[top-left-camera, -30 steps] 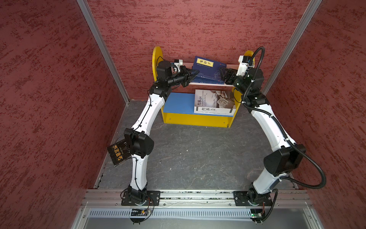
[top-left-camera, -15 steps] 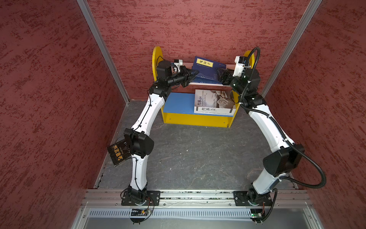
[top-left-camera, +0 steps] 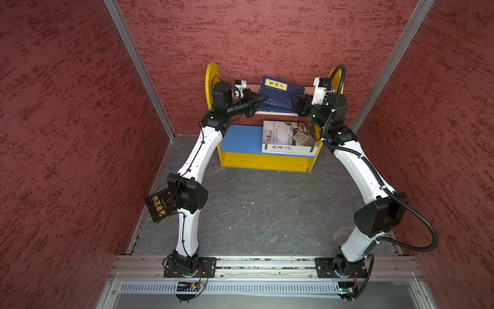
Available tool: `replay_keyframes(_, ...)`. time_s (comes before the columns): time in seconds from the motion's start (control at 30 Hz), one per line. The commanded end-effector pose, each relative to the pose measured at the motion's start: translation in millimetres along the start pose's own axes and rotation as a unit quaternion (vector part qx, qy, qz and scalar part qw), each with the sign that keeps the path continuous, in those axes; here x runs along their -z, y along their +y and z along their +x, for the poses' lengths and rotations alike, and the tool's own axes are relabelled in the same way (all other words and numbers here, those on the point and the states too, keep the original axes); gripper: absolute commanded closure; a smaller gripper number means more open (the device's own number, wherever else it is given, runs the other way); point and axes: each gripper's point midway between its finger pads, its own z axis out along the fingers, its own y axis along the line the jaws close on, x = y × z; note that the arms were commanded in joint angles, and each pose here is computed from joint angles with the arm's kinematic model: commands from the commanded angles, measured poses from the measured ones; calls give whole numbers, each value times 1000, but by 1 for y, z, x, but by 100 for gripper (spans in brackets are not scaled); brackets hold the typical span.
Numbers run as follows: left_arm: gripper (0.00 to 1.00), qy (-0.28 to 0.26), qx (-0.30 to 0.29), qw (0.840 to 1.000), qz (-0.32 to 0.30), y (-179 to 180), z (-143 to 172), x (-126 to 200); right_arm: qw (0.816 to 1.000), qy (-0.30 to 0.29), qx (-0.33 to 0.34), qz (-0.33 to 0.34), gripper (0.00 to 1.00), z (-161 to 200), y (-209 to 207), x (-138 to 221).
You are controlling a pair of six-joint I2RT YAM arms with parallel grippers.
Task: Stacking books/files
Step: Place the book at the bookshelf.
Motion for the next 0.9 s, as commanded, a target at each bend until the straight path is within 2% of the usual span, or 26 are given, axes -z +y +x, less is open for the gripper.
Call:
replay_keyframes(0.0,100,-7,-3,1000,-13,2,-3,4,1000,21,18,12,27,12,-3,-6)
replay_keyframes(0.07,99,-10,-5,1000,-14,2,-4,6,999,29,23,18,27,16,-5,-5)
replay_keyframes(0.53,65,-38,-26,998,-33,1,-18,21,996,65,32,57,28,47,-24,0)
replay_keyframes(0.6,58,-48,-33,997,-44,1,-22,27,995,69,32,59,28,51,-25,0)
replay_keyframes(0.87,37,-84,-75,989,-96,0,-29,52,995,72,33,66,28,54,-29,0)
